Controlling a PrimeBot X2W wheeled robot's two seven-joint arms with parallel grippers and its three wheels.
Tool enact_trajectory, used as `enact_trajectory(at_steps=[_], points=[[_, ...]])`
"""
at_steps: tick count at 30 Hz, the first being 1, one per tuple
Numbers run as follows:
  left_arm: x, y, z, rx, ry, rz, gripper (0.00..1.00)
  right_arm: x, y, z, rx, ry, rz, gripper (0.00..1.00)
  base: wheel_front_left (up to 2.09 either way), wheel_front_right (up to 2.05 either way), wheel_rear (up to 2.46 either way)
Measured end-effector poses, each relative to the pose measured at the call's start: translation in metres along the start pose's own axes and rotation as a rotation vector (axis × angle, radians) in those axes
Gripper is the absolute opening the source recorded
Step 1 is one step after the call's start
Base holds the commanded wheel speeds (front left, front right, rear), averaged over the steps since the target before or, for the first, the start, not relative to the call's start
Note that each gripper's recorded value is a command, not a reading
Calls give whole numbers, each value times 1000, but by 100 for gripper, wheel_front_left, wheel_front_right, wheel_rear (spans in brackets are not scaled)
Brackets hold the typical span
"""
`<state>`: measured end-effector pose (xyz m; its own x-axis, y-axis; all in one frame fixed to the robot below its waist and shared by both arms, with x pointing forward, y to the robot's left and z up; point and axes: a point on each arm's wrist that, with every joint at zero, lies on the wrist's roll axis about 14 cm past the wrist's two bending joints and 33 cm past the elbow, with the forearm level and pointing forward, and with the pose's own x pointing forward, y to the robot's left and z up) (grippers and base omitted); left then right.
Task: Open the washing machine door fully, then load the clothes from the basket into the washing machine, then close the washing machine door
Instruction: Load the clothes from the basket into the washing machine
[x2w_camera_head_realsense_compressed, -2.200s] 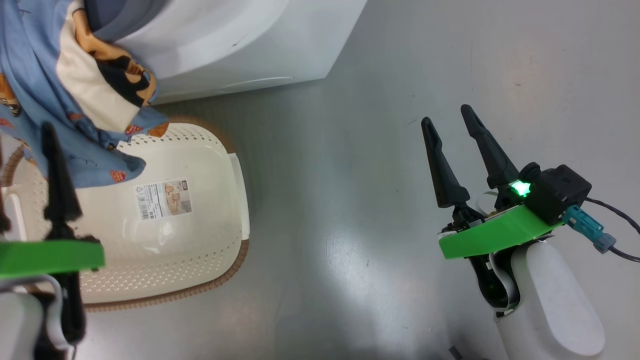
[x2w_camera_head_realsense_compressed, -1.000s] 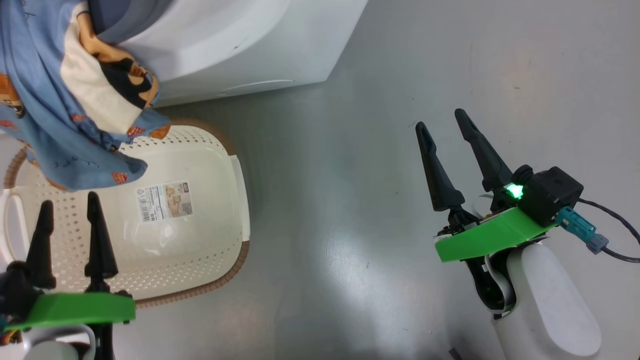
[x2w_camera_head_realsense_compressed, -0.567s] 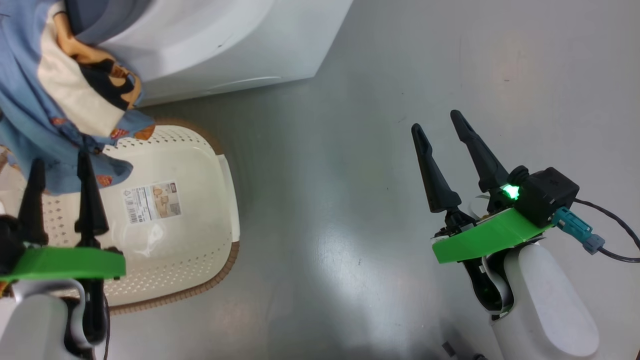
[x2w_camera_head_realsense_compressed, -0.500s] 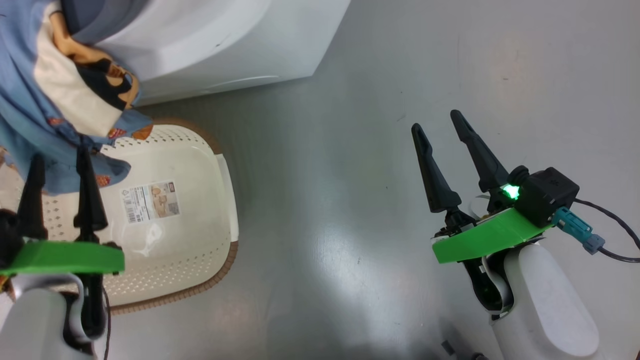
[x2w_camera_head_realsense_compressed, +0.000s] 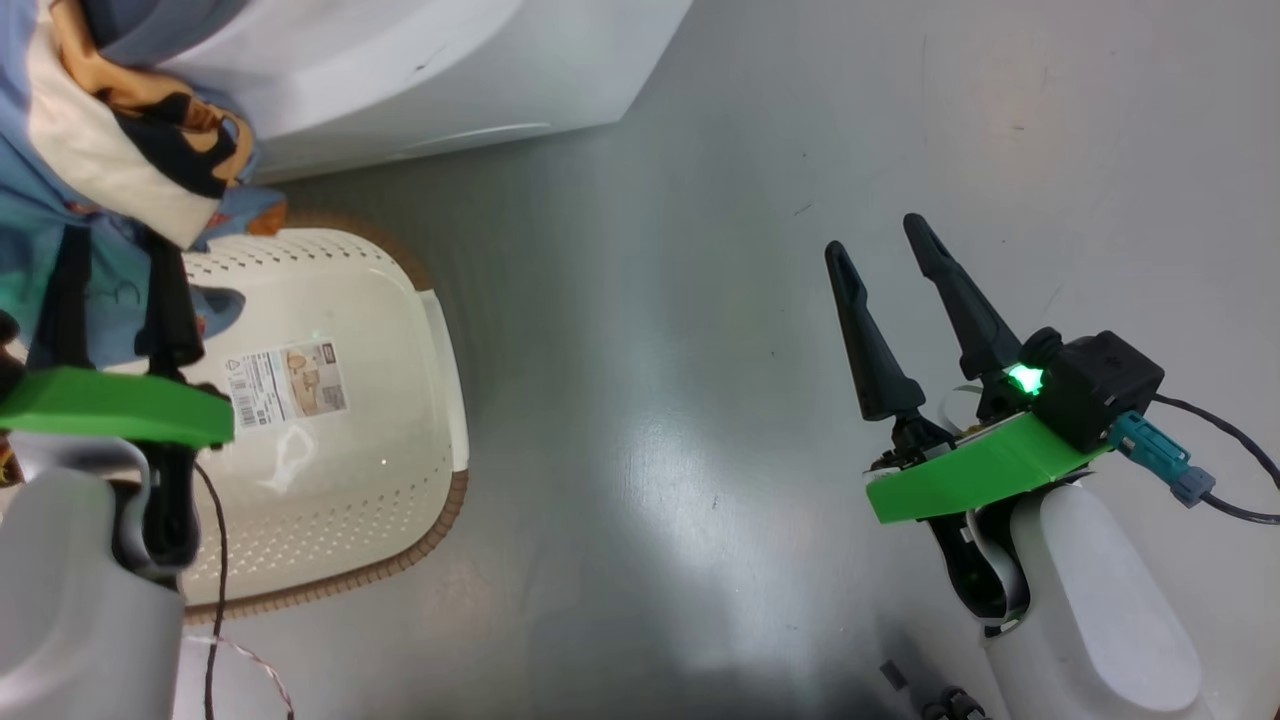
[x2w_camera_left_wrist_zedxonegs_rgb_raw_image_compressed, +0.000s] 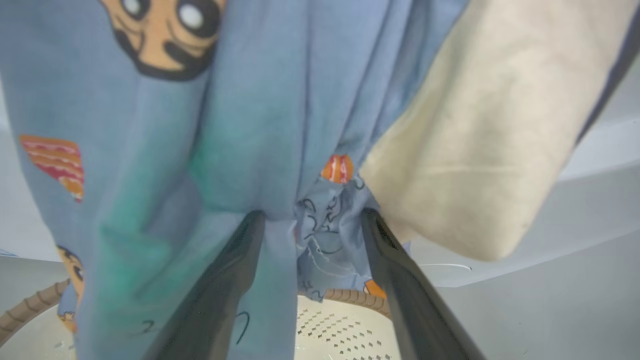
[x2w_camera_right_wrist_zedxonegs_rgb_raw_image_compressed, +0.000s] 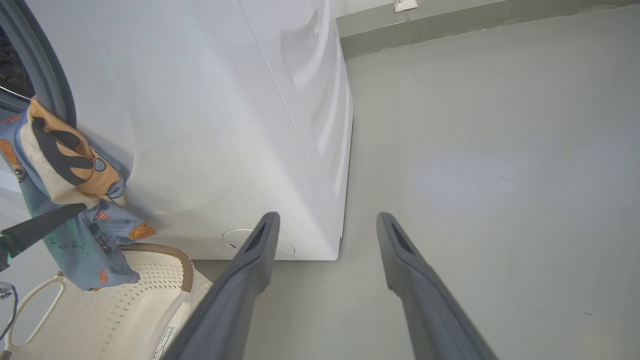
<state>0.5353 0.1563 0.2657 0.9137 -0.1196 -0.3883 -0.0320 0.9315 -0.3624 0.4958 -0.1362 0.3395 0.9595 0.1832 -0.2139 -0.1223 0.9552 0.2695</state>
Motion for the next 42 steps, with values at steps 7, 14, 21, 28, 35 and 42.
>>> enact_trajectory(at_steps=[7, 14, 21, 28, 35, 42], points=[[16, 14, 0, -23, 10, 35, 100, 1, -2, -5, 2, 8, -4, 100, 0, 0, 0], [22, 19, -3, -23, 26, 41, 100, 1, -3, -8, 3, 15, -5, 100, 0, 0, 0], [22, 18, 2, 11, 18, 39, 0, 1, -2, -4, 2, 6, -4, 100, 0, 0, 0], [20, -4, 37, 104, -75, -32, 0, 1, 3, 6, 2, -15, 7, 100, 0, 0, 0], [-1, -2, 29, 149, -51, -8, 0, 0, 10, 16, 9, -34, 20, 100, 0, 0, 0], [-13, -9, 63, 191, -158, 2, 0, -2, 13, 24, 7, -50, 27, 100, 0, 0, 0]])
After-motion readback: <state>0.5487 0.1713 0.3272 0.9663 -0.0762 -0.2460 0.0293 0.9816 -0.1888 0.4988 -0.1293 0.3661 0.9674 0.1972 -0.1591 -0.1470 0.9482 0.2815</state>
